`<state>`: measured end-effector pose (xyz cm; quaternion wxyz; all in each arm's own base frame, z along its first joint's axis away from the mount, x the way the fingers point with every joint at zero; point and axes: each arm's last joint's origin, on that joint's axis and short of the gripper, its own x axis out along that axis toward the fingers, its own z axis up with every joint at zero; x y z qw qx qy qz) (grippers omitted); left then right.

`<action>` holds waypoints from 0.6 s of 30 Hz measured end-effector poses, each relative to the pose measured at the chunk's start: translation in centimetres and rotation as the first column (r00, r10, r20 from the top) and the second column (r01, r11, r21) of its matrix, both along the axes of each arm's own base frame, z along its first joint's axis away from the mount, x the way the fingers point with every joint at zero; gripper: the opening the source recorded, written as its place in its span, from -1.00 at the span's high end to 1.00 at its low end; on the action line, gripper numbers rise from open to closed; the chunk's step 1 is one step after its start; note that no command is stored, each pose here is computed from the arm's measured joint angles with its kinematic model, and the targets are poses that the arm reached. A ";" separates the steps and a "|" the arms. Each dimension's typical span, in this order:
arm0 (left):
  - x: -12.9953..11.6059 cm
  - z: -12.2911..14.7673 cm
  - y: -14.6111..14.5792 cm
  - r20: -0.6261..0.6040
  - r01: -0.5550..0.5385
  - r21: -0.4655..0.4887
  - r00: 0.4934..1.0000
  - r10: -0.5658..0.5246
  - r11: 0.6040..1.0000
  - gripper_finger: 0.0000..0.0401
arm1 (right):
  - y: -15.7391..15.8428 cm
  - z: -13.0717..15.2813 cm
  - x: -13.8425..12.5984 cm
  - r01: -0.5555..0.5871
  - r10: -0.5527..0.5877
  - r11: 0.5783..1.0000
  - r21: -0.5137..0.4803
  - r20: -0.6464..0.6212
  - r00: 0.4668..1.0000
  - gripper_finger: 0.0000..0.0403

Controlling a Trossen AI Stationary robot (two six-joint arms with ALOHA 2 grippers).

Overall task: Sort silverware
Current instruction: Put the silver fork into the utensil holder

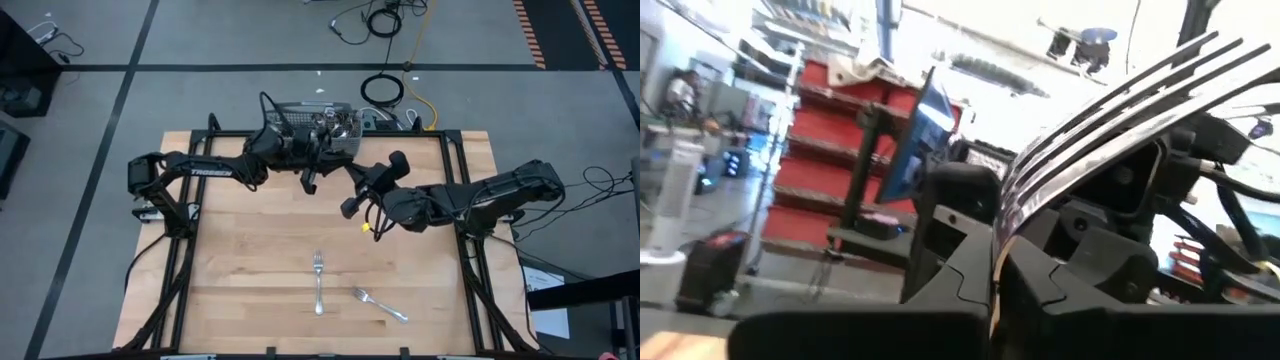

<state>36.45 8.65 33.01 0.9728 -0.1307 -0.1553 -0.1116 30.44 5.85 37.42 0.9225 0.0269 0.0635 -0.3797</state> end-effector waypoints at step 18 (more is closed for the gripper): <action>-0.5 3.2 6.7 -0.109 -0.345 0.262 0.917 0.383 0.901 0.97 | -3.2 0.6 -7.9 0.258 -0.252 0.965 0.046 -0.110 0.962 0.17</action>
